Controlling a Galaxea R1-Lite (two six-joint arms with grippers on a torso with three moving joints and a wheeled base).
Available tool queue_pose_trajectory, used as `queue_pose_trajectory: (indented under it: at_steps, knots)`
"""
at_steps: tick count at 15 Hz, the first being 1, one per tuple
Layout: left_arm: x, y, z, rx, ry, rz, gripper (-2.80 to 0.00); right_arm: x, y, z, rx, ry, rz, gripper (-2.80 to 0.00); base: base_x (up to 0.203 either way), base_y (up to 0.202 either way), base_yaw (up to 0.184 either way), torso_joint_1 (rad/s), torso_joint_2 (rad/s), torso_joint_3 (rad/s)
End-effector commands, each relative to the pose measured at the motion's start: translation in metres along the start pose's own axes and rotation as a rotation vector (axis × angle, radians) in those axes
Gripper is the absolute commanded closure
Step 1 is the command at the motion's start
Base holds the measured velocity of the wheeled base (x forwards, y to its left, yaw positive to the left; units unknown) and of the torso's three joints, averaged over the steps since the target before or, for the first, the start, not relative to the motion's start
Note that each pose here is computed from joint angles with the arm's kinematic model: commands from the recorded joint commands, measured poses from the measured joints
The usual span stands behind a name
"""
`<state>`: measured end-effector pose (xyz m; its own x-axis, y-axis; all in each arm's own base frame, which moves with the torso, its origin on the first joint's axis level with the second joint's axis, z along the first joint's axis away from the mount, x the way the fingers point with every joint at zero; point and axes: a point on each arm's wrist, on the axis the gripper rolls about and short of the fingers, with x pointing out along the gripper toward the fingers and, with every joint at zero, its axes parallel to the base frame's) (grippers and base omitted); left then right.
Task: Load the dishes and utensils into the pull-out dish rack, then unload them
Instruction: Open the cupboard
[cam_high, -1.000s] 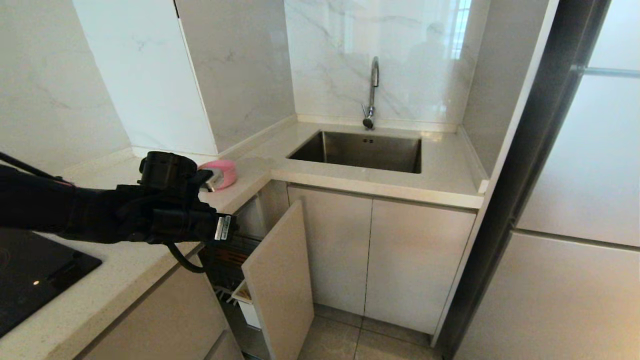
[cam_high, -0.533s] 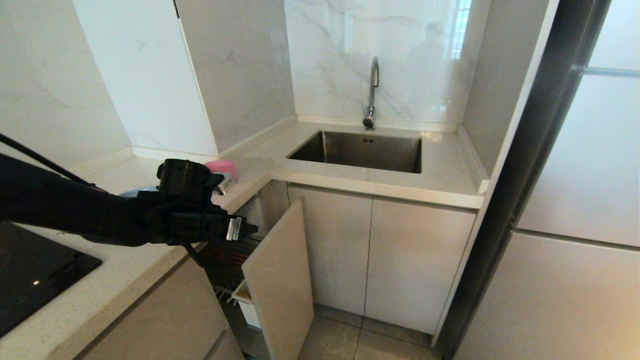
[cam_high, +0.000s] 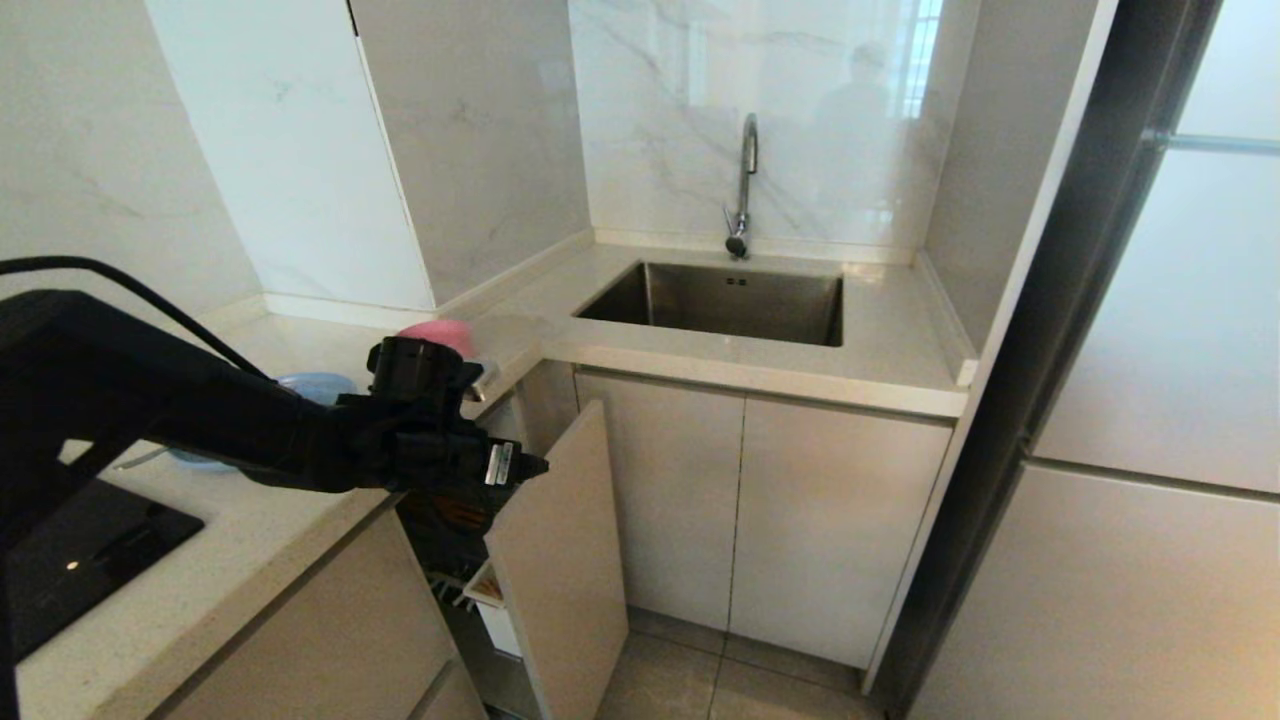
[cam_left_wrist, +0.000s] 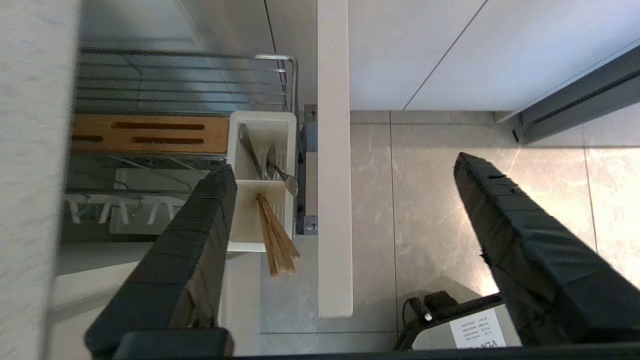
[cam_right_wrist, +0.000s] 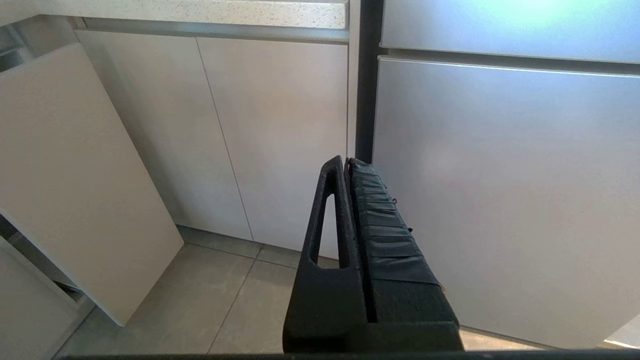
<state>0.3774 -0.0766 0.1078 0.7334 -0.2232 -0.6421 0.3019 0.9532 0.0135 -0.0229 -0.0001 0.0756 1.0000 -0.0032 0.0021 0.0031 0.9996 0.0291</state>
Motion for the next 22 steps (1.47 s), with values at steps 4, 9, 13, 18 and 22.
queue_pose_trajectory:
  at_steps: [4, 9, 13, 18, 22]
  knots:
    - [0.027, 0.000, -0.015, 0.001, 0.047, -0.005, -2.80, 0.000, 0.000, 0.000, 0.000, -0.001, 0.000, 0.00, 0.000, 0.000, 0.000, 0.000, 0.00, 0.000]
    - [0.040, -0.006, -0.021, 0.007, 0.070, -0.018, -2.80, 0.000, 0.000, 0.000, 0.000, -0.001, 0.000, 0.00, 0.000, 0.000, 0.000, 0.000, 0.00, 0.000]
    - [0.045, -0.006, -0.024, 0.008, 0.079, -0.017, -2.80, 0.000, 0.000, 0.000, 0.000, -0.001, 0.000, 0.00, 0.000, 0.000, 0.000, 0.000, 0.00, 0.000]
    - [0.046, -0.022, -0.022, 0.034, 0.076, -0.045, -2.80, 0.000, 0.000, 0.000, 0.000, -0.001, 0.000, 0.00, 0.000, 0.000, 0.000, 0.000, 0.00, 0.000]
    - [0.046, -0.028, -0.023, 0.041, 0.082, -0.056, -2.80, 0.000, 0.000, 0.000, 0.000, -0.001, 0.000, 0.00, 0.000, 0.000, 0.000, 0.000, 0.00, 0.000]
